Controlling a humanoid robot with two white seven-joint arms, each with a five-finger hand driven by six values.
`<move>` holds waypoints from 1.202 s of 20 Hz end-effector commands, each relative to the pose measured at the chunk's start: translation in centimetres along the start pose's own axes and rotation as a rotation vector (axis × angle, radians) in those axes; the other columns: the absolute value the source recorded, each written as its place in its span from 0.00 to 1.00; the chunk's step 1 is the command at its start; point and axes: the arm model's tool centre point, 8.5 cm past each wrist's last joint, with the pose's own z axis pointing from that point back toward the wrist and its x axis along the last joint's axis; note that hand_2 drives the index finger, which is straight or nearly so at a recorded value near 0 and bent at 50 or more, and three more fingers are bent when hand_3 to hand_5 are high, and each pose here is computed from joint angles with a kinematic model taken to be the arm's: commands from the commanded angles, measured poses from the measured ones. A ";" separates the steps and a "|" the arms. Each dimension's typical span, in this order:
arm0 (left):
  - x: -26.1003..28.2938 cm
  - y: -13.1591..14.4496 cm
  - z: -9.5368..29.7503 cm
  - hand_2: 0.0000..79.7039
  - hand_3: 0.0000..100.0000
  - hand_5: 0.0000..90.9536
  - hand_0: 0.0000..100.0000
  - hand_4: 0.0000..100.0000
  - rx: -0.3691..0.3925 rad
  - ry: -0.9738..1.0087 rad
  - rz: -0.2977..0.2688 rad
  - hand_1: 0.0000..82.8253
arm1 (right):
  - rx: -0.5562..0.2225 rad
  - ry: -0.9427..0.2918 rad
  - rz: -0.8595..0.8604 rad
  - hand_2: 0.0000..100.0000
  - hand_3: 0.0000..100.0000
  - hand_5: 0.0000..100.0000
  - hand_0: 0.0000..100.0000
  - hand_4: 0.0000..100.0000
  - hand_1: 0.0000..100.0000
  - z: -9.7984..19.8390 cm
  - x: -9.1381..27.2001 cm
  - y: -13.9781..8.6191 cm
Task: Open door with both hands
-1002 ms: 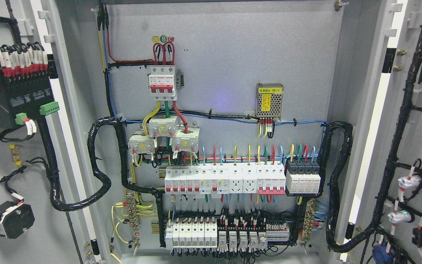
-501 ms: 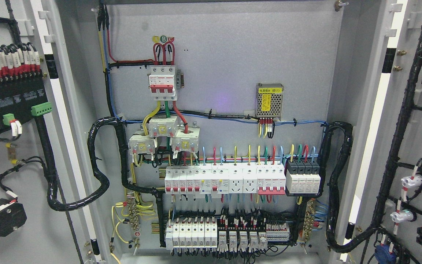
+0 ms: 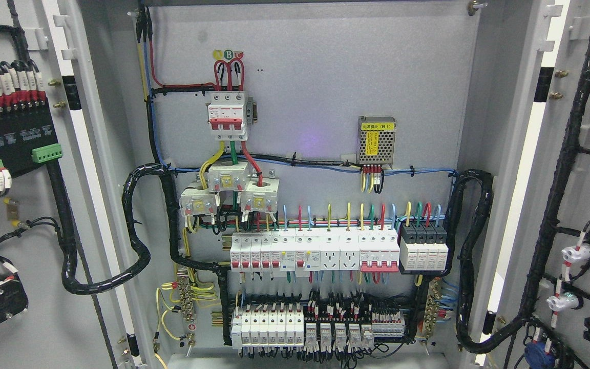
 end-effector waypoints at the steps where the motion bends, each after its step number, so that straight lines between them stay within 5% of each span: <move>1: -0.6 3.4 -0.7 0.00 0.00 0.00 0.00 0.03 0.043 0.056 -0.052 0.00 | 0.079 0.060 -0.014 0.00 0.00 0.00 0.00 0.00 0.00 0.7 0.4 0.7; 24: -3.6 8.8 -2.6 0.00 0.00 0.00 0.00 0.03 0.166 0.292 -0.046 0.00 | 0.066 0.115 0.043 0.00 0.00 0.00 0.00 0.00 0.00 0.7 0.1 -2.6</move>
